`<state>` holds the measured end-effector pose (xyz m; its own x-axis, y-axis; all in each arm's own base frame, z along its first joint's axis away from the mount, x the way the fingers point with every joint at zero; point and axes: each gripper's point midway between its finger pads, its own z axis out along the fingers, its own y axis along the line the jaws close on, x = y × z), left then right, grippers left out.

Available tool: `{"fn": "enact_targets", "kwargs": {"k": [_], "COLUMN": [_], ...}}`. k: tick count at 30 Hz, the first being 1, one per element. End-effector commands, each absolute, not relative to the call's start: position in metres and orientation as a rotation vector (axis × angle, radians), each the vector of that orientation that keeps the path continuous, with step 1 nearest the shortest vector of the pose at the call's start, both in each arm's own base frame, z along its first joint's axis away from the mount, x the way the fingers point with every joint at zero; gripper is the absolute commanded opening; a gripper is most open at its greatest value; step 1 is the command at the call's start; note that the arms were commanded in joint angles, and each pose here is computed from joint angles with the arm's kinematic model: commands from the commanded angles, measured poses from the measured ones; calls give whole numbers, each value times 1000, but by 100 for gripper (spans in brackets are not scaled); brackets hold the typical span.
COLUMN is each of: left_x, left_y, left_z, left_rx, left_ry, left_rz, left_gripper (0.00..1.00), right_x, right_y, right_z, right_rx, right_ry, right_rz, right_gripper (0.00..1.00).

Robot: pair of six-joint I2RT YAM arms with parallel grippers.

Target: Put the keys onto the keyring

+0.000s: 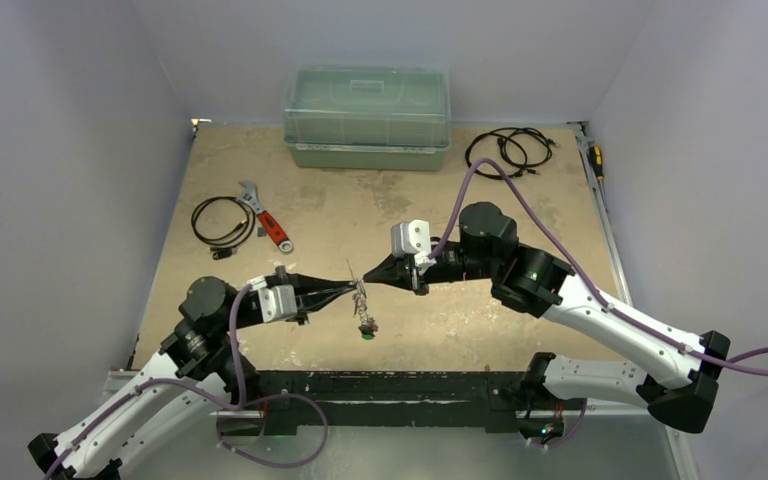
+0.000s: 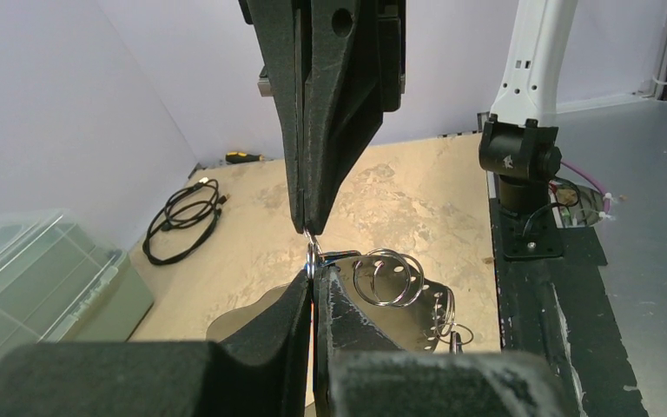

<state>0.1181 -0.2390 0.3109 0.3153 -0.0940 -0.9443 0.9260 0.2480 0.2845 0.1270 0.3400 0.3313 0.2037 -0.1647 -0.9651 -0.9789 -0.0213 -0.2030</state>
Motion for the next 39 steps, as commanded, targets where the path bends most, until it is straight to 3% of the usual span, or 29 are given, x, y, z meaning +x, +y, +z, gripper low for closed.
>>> {"fn": "enact_targets", "kwargs": {"k": [1, 16, 21, 26, 31, 39], "left_x": [114, 115, 114, 112, 112, 110], "left_y": [-233, -230, -231, -233, -235, -235], "left_z": [343, 346, 346, 344, 343, 344], "left_rx": [1010, 987, 993, 1011, 1020, 1025], "left_ry": [877, 871, 871, 870, 872, 866], "left_rz": [-866, -862, -866, -878, -889, -896], "left_gripper": [0, 0, 0, 0, 0, 0], "right_x": [130, 135, 135, 129, 125, 126], "right_y": [339, 343, 337, 333, 336, 346], "right_z": [345, 337, 352, 362, 361, 354], "right_rx": [-1398, -1403, -1362, -1350, -1369, -1395], "right_ry": [1155, 1189, 1140, 1098, 1095, 1099], "right_rz": [958, 945, 928, 940, 966, 998], "right_gripper": [0, 0, 33, 47, 49, 41]}}
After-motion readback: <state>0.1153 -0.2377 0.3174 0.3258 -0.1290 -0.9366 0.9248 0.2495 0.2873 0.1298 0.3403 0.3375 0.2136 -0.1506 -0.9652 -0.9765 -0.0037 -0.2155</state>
